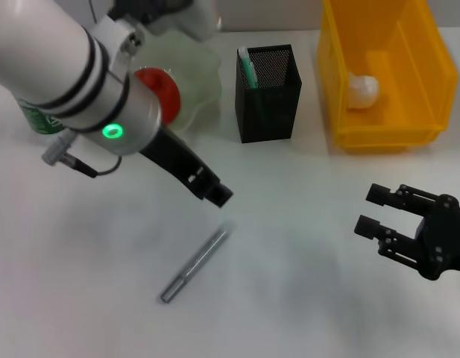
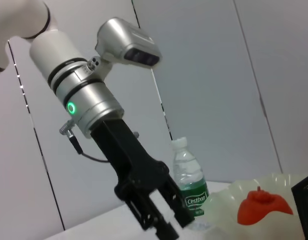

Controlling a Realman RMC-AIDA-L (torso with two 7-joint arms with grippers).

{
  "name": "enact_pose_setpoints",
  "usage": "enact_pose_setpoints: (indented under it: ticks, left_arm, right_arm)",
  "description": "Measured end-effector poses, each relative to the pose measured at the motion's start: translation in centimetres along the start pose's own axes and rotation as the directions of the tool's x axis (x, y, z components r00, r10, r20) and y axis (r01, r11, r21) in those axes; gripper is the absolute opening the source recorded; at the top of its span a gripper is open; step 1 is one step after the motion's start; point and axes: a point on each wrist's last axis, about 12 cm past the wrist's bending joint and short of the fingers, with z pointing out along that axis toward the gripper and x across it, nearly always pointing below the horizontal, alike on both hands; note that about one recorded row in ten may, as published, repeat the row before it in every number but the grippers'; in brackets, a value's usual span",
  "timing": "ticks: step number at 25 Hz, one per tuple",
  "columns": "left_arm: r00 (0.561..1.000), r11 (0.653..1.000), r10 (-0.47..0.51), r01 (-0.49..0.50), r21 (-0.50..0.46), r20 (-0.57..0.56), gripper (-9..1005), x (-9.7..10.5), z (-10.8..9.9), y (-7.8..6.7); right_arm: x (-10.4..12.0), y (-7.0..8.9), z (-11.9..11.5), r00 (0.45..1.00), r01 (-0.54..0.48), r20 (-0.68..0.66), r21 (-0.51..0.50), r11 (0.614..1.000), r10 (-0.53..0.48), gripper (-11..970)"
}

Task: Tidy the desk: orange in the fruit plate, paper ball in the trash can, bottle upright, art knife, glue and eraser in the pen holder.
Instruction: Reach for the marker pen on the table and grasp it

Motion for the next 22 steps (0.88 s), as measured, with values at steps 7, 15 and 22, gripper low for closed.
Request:
enact_pose_setpoints:
  ticks: [7,15,22]
  left_arm:
    - [0.998,1.000,0.006,-0.005,0.023,-0.065,618,-0.2,2.9,-1.0]
    - [0.997,0.999,0.028,-0.025,0.037,-0.074,618,-0.1,4.6,-1.6]
    - [0.994,0.999,0.009,-0.005,0.040,-0.106,618,0.2,5.7,-1.1]
  right_arm:
    - [-0.2,-0.3,0.5,1.000,0.003,-0.003,-0.007,1.000,-0.003,572]
    - [0.4,-0.6,0.9,0.999,-0.006,-0.043,0.012,1.000,0.006,572]
    - [0.8,-0.5,1.4,0.995,0.016,-0.102,-0.034,0.999,-0.019,572]
